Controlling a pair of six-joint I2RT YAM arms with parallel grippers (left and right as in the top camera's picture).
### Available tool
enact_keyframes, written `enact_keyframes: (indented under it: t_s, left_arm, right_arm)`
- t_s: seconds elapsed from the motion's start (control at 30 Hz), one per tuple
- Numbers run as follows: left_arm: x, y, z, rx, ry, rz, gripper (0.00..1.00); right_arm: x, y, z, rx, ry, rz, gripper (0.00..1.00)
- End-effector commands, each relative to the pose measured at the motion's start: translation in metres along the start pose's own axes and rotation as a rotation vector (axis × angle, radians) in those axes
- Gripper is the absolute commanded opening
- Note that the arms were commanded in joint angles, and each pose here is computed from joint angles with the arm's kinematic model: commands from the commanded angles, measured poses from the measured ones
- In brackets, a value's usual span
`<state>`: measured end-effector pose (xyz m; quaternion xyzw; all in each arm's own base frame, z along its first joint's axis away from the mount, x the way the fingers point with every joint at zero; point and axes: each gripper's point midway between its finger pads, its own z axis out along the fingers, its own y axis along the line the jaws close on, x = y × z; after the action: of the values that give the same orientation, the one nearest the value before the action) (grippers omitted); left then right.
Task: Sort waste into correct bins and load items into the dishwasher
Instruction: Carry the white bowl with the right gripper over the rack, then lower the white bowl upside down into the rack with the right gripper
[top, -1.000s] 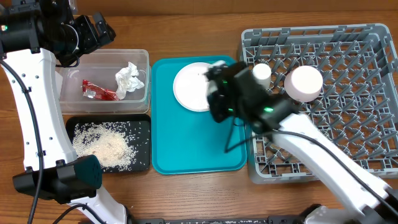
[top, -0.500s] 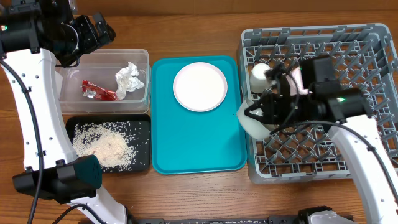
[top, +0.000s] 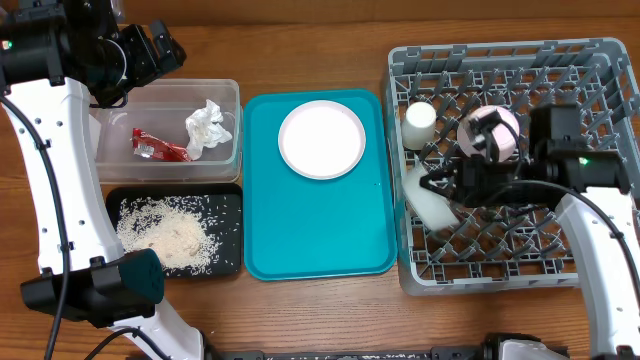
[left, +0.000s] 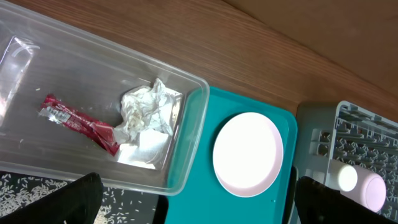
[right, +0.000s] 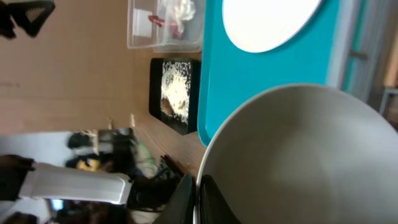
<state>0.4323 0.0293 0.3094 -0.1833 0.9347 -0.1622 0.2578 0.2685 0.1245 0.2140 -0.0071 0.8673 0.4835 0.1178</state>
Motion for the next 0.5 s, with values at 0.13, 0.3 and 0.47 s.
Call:
enact_keyframes:
  t_s: [0.13,0.3,0.47]
  left_arm:
    - [-0.001,-0.007,-0.004,0.021,-0.008,0.004,1.00]
    - [-0.001,-0.008,-0.004,0.021,-0.008,0.005,1.00]
    - [-0.001,-0.008,-0.004,0.022,-0.008,0.005,1.00]
  right_arm:
    - [0.008,-0.020,-0.016,-0.179,-0.096,0.092,0.04]
    - [0.012,-0.041,-0.023,-0.185,-0.147,0.154,0.04]
    - [0.011,-0.066,-0.028,-0.086,-0.175,0.177,0.08]
